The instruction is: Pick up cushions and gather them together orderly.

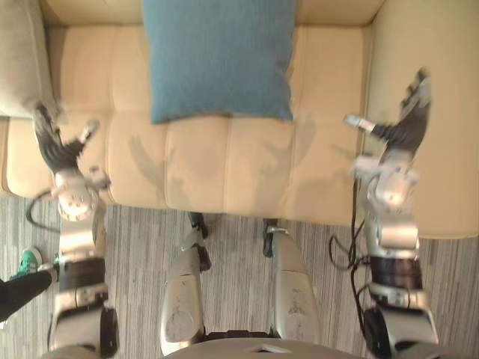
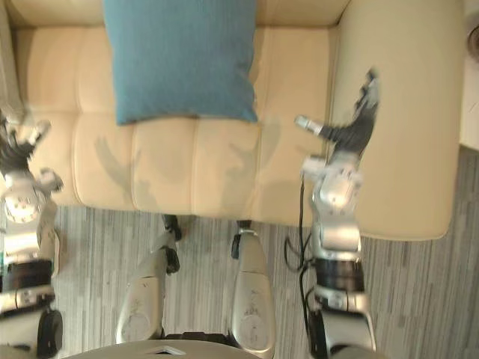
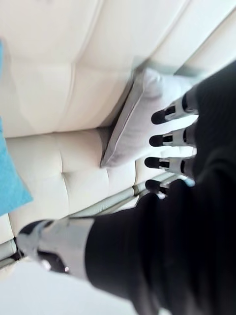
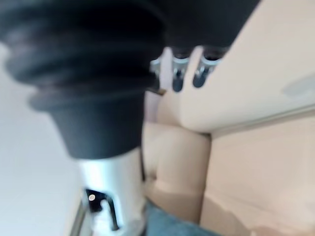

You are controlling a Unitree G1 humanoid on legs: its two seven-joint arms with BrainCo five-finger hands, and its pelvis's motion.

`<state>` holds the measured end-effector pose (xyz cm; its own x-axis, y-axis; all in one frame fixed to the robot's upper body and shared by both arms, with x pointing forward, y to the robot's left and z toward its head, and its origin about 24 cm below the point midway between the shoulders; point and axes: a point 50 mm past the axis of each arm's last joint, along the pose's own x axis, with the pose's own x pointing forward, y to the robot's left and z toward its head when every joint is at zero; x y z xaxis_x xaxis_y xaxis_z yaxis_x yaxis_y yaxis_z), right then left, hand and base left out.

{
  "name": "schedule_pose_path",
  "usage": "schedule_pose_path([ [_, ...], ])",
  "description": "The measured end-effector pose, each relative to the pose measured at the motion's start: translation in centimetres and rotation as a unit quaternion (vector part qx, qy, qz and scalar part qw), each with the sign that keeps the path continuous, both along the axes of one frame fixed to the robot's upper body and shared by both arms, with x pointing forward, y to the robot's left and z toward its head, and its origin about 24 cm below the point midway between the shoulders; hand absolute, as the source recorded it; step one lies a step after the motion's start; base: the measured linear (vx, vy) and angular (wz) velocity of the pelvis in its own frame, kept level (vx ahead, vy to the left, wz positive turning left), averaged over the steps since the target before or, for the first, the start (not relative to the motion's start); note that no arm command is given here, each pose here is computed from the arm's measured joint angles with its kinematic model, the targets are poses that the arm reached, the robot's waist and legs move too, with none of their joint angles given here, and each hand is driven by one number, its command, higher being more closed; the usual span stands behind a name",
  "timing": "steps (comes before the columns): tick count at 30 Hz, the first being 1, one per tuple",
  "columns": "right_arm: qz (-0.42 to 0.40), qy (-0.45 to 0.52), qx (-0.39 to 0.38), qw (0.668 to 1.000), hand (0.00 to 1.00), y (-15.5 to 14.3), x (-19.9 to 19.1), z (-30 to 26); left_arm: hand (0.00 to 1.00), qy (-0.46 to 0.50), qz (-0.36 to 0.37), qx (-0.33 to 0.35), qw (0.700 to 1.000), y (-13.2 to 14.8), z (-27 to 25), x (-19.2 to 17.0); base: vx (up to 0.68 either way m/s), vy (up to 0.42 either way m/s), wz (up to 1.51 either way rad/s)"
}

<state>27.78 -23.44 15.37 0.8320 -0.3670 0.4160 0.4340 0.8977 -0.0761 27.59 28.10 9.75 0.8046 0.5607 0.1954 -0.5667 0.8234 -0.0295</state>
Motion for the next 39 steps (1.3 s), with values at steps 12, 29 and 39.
schedule_pose_path([
  [12,-0.011,0.525,0.164,0.835,0.0,1.6,-13.0,-26.7,0.0,0.453,-0.003,-0.251,0.855,-5.0,-23.6,-15.8,0.12,0.041,-0.14],
  [29,-0.048,0.612,0.215,0.76,0.0,1.1,-17.5,-29.9,0.0,0.504,-0.008,-0.265,0.822,-7.1,-25.1,-17.7,-0.07,0.042,-0.22],
  [39,-0.012,0.606,0.189,0.773,0.0,3.2,-13.2,-29.5,0.0,0.497,0.001,-0.247,0.832,-7.6,-24.6,-16.7,-0.2,-0.083,-0.2],
])
